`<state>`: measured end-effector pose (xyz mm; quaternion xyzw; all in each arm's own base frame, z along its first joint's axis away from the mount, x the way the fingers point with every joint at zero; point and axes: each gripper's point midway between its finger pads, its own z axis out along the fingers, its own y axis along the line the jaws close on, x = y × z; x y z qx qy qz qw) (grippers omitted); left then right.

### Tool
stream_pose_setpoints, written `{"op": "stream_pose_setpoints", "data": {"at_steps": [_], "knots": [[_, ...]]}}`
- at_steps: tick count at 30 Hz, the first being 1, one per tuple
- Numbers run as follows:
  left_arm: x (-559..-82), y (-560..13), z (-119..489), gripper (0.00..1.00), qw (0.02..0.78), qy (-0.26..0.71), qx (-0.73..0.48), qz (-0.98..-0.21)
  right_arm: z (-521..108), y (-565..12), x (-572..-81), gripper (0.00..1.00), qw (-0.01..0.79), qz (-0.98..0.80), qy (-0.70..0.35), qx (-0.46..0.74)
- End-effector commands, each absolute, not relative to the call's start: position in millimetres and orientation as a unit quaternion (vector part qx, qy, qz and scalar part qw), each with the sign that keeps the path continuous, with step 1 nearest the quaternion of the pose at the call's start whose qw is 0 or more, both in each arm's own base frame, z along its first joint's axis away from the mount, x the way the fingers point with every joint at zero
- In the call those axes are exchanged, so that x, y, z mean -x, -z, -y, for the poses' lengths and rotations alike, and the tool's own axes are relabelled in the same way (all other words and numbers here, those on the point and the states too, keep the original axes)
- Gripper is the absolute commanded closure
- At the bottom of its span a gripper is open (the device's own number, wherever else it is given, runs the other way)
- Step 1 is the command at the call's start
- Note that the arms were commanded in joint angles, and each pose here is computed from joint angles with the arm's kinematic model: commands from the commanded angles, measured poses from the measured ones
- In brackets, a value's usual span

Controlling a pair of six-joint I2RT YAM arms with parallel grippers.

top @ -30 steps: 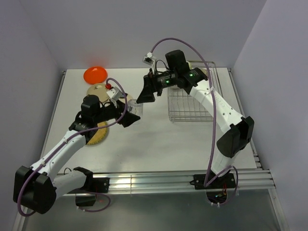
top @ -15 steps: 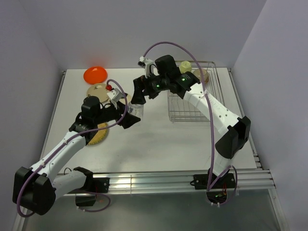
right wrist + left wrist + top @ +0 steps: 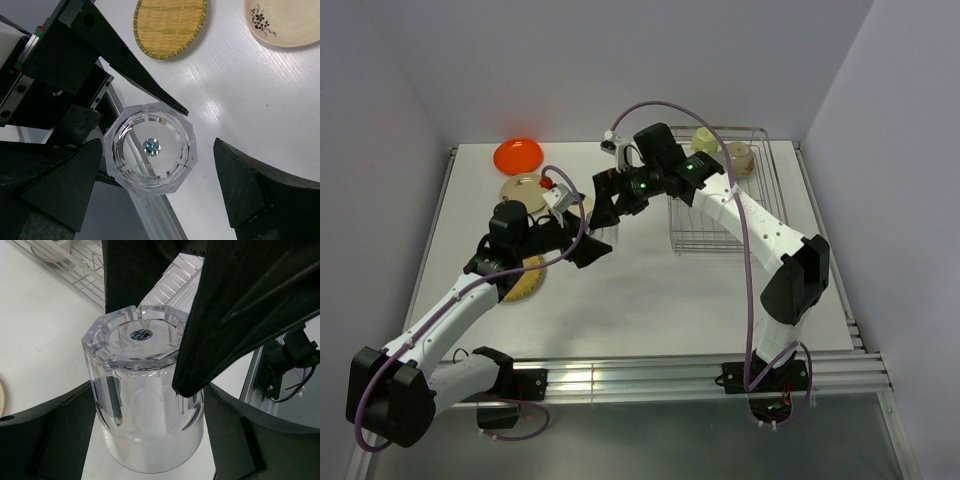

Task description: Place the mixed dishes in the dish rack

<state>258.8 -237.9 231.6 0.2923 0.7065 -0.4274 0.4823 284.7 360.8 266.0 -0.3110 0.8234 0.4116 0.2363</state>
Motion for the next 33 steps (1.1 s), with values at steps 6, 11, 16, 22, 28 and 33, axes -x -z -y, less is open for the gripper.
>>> {"op": "stream_pose_setpoints", "data": {"at_steps": [6,11,16,22,28,33], "knots": [[-261.6,-260.4,244.3,0.9,0.517,0.438,-0.308,-0.667,-366.8,-263.9,-270.2,0.08,0.211,-0.818,-0.424,0.327],[-264.3,-259.2,244.6,0.9,0.518,0.437,-0.306,-0.669,-368.7,-259.3,-267.4,0.28,0.198,-0.817,-0.428,0.333],[-264.7,-258.4,245.5,0.87,0.516,0.44,-0.304,-0.669,-370.2,-263.6,-265.0,0.67,0.199,-0.804,-0.439,0.348],[-265.6,-258.4,241.5,0.38,0.527,0.433,-0.291,-0.671,-367.1,-272.1,-281.0,0.91,0.227,-0.79,-0.446,0.354],[-263.6,-260.0,230.8,0.05,0.549,0.408,-0.28,-0.674,-350.3,-274.4,-313.2,0.98,0.268,-0.786,-0.433,0.351],[-267.6,-260.0,221.2,0.02,0.561,0.381,-0.266,-0.685,-327.5,-278.9,-339.7,1.0,0.305,-0.783,-0.417,0.345]]}}
